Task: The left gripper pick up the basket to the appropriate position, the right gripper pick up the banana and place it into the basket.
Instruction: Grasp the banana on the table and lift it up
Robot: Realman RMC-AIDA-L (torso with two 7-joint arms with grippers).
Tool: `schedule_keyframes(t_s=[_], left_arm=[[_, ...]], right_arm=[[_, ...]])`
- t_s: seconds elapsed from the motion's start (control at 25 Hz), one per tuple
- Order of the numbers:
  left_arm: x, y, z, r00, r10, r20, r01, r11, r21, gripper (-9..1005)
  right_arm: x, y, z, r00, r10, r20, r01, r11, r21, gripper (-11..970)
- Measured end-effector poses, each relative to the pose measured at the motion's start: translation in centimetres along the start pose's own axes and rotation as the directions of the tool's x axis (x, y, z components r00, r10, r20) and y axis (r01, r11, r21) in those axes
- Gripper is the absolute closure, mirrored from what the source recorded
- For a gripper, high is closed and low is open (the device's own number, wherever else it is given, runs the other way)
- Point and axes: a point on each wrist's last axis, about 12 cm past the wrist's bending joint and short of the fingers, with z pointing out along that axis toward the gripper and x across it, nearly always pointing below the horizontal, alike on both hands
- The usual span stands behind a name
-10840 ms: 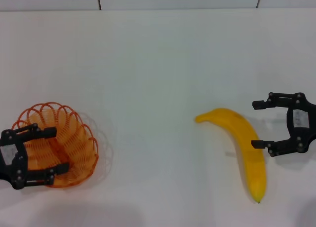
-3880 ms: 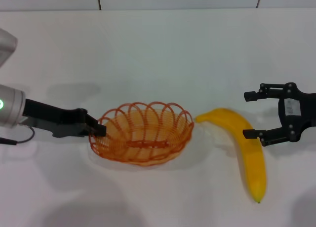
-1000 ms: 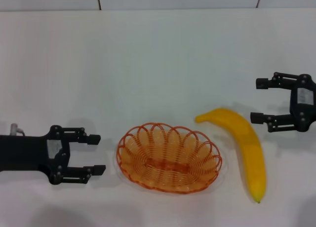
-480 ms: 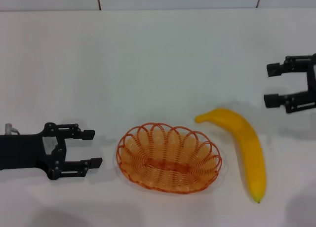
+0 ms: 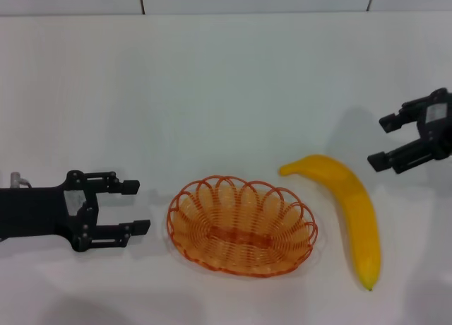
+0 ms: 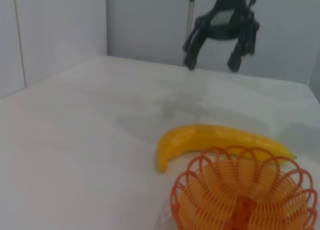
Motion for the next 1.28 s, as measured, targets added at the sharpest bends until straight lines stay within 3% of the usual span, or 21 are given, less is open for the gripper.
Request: schedule_keyframes(t_s=[0.32,0.64,1.28], left_arm=[[-0.3,0.2,0.0,1.0,0.005,0.023,-0.004,1.0,-0.019,283],[-0.1,0.2,-0.1,1.0,0.002,0.016,-0.002,1.0,-0.027,284],[0.2,0.1,0.0,1.0,-0.007,0.01,0.007,1.0,-0.027,284]], right_arm=[[0.9,-0.8,2.9,0.998,0.036,-0.058,-0.036,0.999,-0.003,76],[1.9,-0.9,4.9,0.997,0.075,-0.03,-0.076,0.996,-0.038,76],[3.8,-1.8,7.1,0.998,0.063,-0.007,-0.062,0.998,0.016,77]])
